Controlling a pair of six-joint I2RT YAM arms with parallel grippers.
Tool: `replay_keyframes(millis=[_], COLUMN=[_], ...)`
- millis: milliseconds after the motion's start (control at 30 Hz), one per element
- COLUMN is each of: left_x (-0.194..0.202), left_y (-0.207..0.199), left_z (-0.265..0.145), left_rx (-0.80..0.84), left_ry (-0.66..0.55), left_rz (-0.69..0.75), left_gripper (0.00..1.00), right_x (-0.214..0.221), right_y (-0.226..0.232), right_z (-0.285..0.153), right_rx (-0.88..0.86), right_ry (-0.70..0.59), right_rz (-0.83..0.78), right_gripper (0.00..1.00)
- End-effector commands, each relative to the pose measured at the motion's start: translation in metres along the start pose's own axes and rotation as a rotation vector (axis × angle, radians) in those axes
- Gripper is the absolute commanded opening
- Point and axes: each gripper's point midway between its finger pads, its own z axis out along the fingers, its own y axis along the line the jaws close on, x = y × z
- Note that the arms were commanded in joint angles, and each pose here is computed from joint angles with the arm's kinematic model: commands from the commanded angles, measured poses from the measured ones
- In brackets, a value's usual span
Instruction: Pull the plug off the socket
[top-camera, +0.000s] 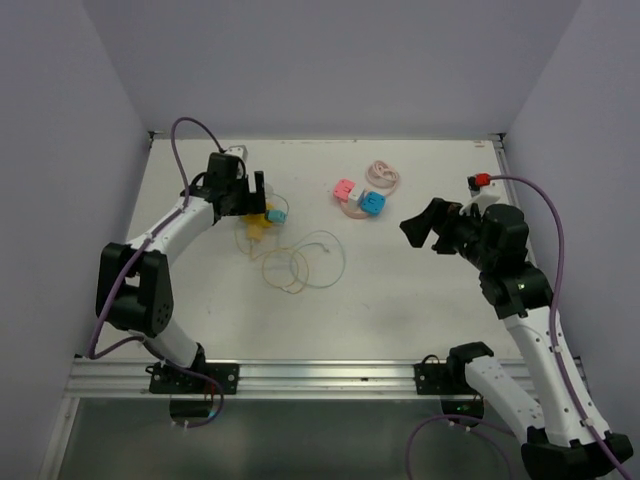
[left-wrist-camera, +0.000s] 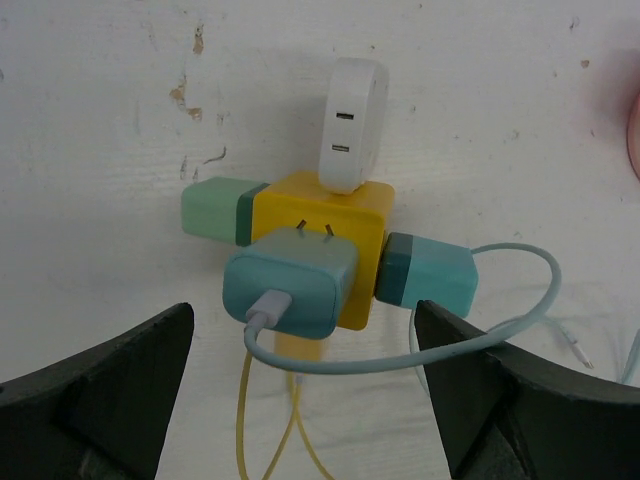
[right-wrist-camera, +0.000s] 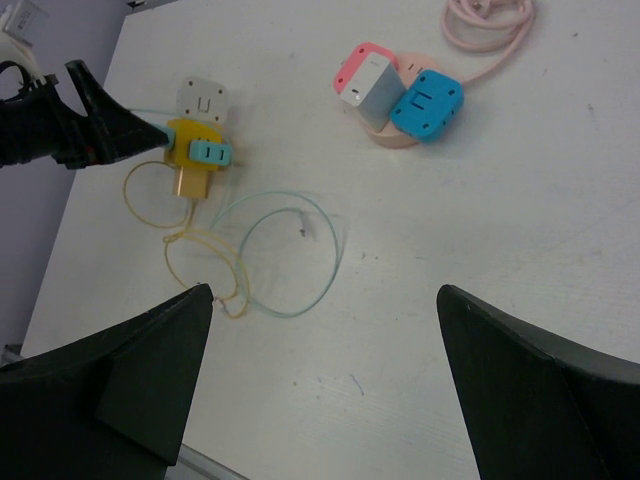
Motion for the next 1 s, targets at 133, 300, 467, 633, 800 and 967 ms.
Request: replay_keyframes(millis=[133, 300, 467, 633, 800, 967], left_x=[-0.033, -0.032, -0.023, -0.003, 0.012, 0.032], left_y=[-0.013, -0.012, -0.015, -0.028, -0.044, -0.067], left_z=[0.025, 0.031, 0.032, 0.031, 0.019, 0.003], left_rx=[0.032, 0.025, 0.05, 0.134, 0.194, 0.25], left_ry=[-0.079, -0.083, -0.062, -0.002, 0.022, 0.048], left_rz=[-0.004, 0.0, 0.008, 0.014, 0.015, 0.017], left_gripper=[0.9, 0.81, 0.7, 0.55, 0.47, 0.42], right_x=[-0.002, 0.001, 0.005, 0.007, 0.012, 0.02], right_y=[0.009, 0.009, 0.01, 0.015, 0.019, 0.025], right_z=[-0.006, -0.007, -0.006, -0.006, -0.005, -0.002], right_rx=[-0.045, -0.053, -0.063, -0.091, -0.127, -0.173], right_ry=[-0.017, -0.012, -0.002, 0.004, 0.019, 0.05], right_rz=[0.002, 0.003, 0.011, 0.011, 0.014, 0.025], right_gripper=[0.99, 0.99, 0.99, 0.99, 0.99, 0.99])
